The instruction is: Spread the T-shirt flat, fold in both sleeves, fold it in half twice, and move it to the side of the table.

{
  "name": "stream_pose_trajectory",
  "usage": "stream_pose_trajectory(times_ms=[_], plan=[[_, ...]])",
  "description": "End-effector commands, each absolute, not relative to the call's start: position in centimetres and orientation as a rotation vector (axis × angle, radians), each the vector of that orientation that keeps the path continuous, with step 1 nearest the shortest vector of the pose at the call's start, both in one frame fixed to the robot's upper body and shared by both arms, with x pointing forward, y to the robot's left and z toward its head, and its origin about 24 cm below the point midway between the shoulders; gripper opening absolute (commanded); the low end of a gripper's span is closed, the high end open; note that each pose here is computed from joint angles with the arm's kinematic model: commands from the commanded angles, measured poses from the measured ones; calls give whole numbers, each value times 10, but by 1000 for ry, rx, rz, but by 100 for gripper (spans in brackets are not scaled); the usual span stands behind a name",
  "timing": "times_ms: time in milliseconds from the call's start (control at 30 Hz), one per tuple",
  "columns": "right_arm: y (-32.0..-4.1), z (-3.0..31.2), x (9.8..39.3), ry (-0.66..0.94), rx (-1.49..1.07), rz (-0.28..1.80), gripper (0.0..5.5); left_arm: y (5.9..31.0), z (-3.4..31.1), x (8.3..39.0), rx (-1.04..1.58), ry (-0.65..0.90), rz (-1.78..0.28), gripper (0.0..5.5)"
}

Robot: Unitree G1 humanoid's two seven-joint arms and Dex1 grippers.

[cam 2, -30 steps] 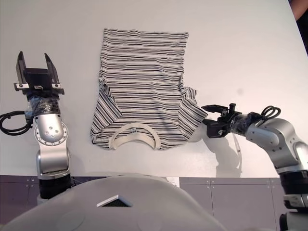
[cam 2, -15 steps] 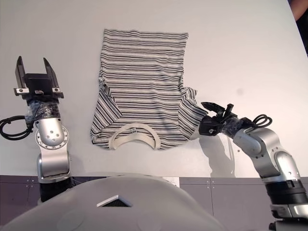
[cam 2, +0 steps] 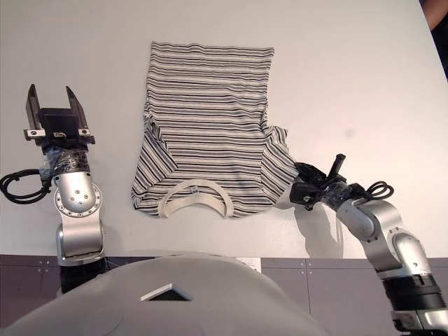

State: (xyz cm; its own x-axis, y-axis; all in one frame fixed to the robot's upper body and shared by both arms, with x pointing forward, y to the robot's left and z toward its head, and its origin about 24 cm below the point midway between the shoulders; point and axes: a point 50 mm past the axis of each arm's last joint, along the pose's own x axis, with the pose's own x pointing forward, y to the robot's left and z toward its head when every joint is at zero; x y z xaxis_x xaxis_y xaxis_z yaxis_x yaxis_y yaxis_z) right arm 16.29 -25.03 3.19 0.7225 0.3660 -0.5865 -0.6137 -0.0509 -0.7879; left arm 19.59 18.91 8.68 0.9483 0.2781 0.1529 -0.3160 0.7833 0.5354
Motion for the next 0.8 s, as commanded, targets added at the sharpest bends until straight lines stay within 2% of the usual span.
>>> stream_pose_trajectory(times_ms=[33,200,367,600,800], plan=[[-237,44,173,78,-1397,733,14,192,89,198,569,-67,341,249],[-222,64,180,-139,-1316,741,14,189,86,197,574,-62,327,249],[-202,64,183,-246,-1244,846,14,188,85,195,595,-59,316,249],[-177,47,180,-217,-1188,859,14,188,85,209,625,-61,236,249],[-166,37,172,-157,-1155,840,14,199,87,214,675,-52,169,249]])
